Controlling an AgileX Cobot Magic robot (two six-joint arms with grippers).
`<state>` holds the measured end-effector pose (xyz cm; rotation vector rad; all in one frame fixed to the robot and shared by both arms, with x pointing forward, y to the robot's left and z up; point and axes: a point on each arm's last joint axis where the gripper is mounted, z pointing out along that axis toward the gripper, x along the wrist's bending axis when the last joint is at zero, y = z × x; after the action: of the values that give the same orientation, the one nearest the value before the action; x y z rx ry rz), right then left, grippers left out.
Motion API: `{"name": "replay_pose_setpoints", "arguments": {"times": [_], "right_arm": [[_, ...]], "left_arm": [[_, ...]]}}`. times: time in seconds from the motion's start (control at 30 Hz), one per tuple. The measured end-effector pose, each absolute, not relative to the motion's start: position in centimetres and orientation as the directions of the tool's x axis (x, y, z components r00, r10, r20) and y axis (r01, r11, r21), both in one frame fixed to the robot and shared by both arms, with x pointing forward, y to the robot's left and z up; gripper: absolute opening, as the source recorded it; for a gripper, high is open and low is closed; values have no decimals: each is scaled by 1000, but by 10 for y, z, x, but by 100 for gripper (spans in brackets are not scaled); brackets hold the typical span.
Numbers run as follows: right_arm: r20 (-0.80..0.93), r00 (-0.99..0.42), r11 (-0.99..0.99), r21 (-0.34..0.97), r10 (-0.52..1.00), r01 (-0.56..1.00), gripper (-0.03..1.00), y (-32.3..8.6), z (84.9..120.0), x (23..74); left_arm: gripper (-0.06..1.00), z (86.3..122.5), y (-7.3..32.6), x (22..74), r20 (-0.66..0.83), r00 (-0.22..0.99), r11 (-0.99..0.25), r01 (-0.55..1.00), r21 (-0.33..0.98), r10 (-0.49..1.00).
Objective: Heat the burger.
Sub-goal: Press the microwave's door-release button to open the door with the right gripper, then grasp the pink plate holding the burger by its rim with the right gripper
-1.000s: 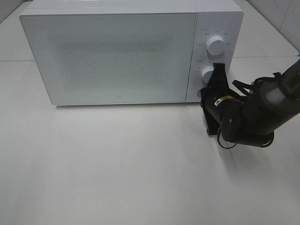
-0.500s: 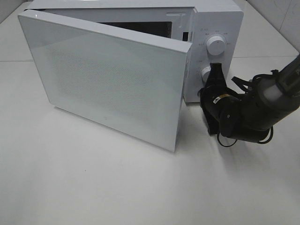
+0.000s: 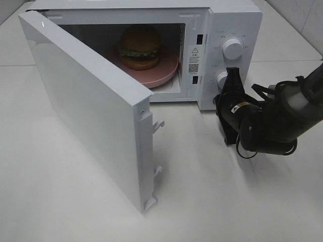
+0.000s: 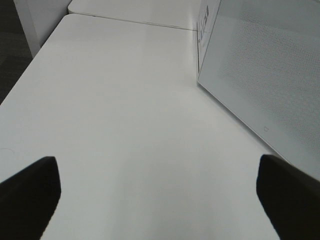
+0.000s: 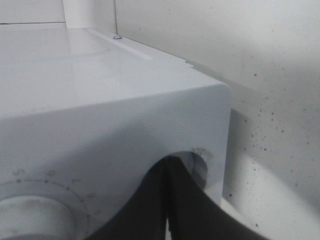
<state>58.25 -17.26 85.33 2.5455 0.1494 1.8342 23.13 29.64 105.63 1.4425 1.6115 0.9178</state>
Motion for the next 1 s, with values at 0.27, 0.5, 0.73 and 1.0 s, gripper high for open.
{"name": "replay_pose_setpoints", "arguments": {"times": [0.27,0.5,0.73,1.0], "right_arm": [[956,291,-996,7,33,91,1,-171,856,568],[967,250,-987,0,40,159,1,-172,875,553],[966,254,-981,-2,49,193,1,-177,885,536],[949,292,-959,37,122,282,1,-180,904,515]], "left_arm": [[99,1056,296,231,-80,-61,99,439,893,995],[99,1056,296,231,-80,-61,99,439,893,995],[99,1056,296,231,-80,-61,99,439,893,995],[99,1056,296,231,-80,-61,99,439,893,995]]}}
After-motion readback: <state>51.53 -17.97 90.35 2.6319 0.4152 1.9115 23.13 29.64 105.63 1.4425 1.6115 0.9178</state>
